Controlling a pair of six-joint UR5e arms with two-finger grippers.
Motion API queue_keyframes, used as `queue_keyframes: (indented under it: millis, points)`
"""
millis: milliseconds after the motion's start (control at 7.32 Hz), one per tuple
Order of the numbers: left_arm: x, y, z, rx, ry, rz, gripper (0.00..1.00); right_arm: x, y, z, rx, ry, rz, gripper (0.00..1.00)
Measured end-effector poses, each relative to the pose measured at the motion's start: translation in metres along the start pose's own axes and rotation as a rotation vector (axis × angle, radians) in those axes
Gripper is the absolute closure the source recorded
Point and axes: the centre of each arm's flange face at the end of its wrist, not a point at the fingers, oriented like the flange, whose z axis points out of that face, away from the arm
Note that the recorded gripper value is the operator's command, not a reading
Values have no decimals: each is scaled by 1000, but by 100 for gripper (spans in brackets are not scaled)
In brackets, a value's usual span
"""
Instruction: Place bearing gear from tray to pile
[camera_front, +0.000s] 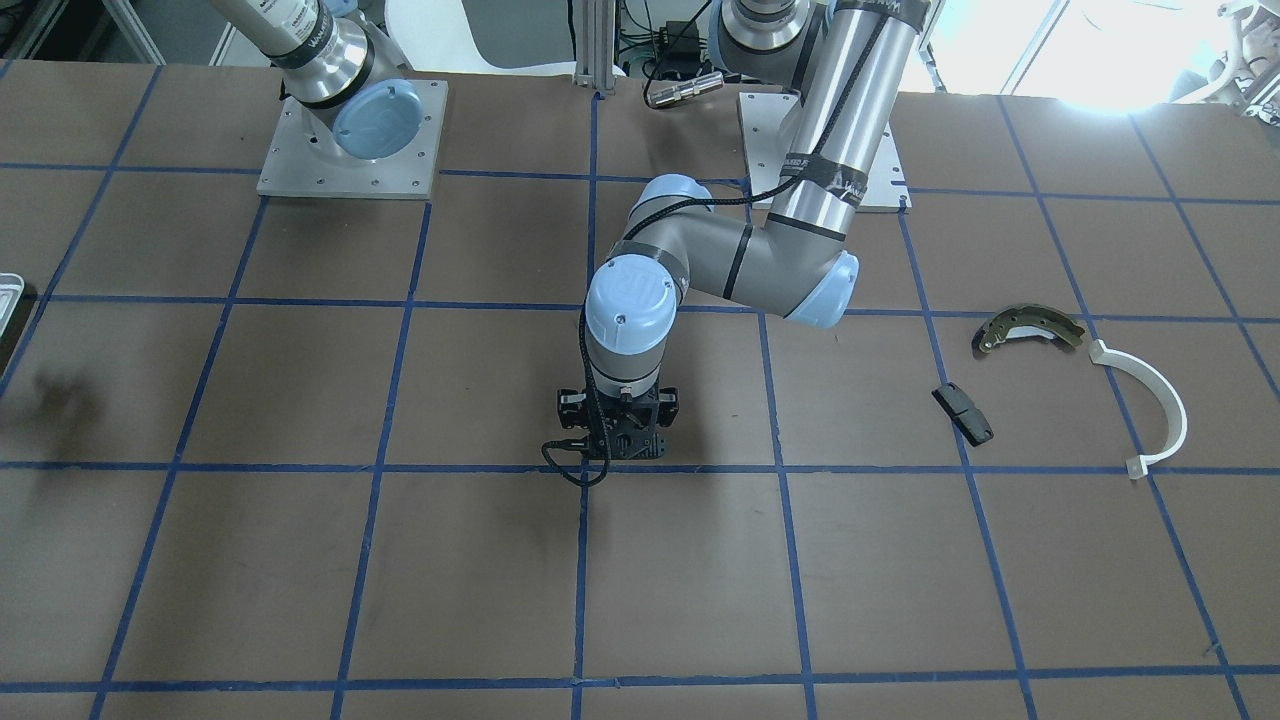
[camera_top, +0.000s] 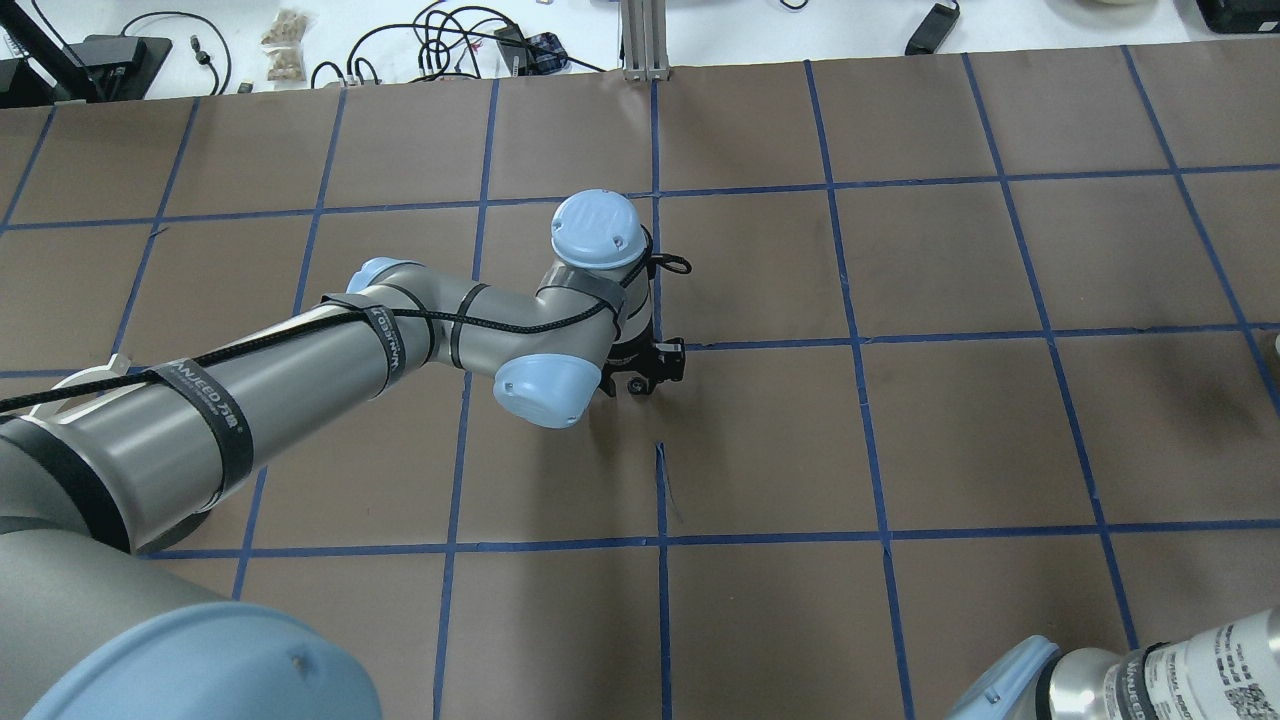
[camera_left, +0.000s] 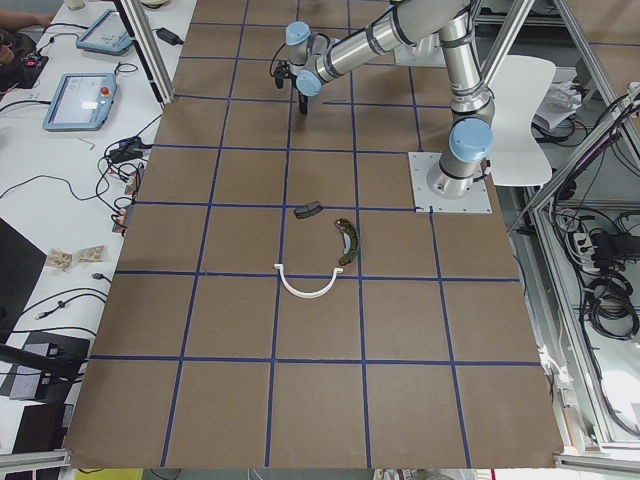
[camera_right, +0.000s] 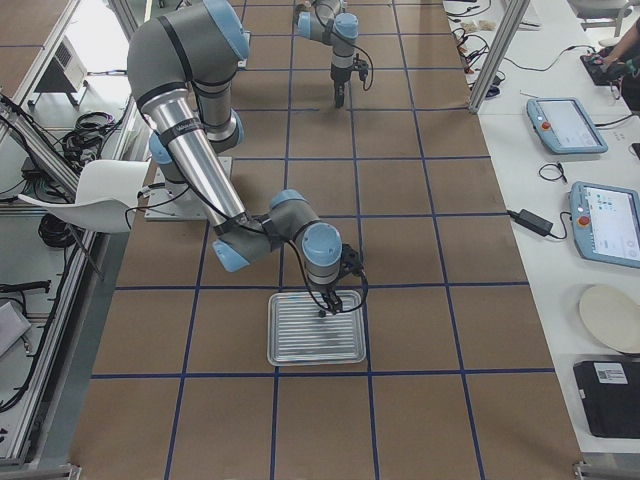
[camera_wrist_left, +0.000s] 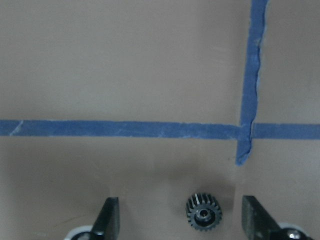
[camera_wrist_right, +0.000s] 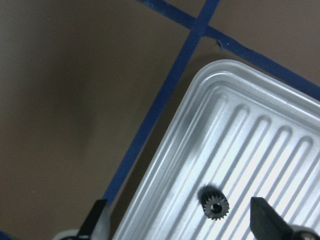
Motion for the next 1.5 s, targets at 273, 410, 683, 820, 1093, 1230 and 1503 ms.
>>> queue_keyframes:
  millis: [273, 410, 683, 820, 1093, 1230, 1503]
  points:
    - [1, -1, -9, 15, 8, 10, 100, 7, 6, 20, -6, 6, -93, 11]
    - [-2, -4, -24, 36, 16, 17, 100, 7, 7, 23, -13, 4, -136, 19]
    - [-41, -16, -56, 57, -12, 62, 100, 7, 8, 25, -20, 3, -167, 44]
    - [-82, -27, -73, 54, -50, 94, 100, 7, 9, 25, -31, 3, -180, 45]
    - [-193, -49, -98, 48, -125, 140, 100, 8, 16, 24, -67, 2, -206, 53]
    - [-253, -54, -102, 36, -136, 158, 100, 9, 18, 24, -73, 1, -211, 71]
    - [-373, -51, -102, 30, -102, 180, 100, 9, 20, 25, -75, 0, -212, 94]
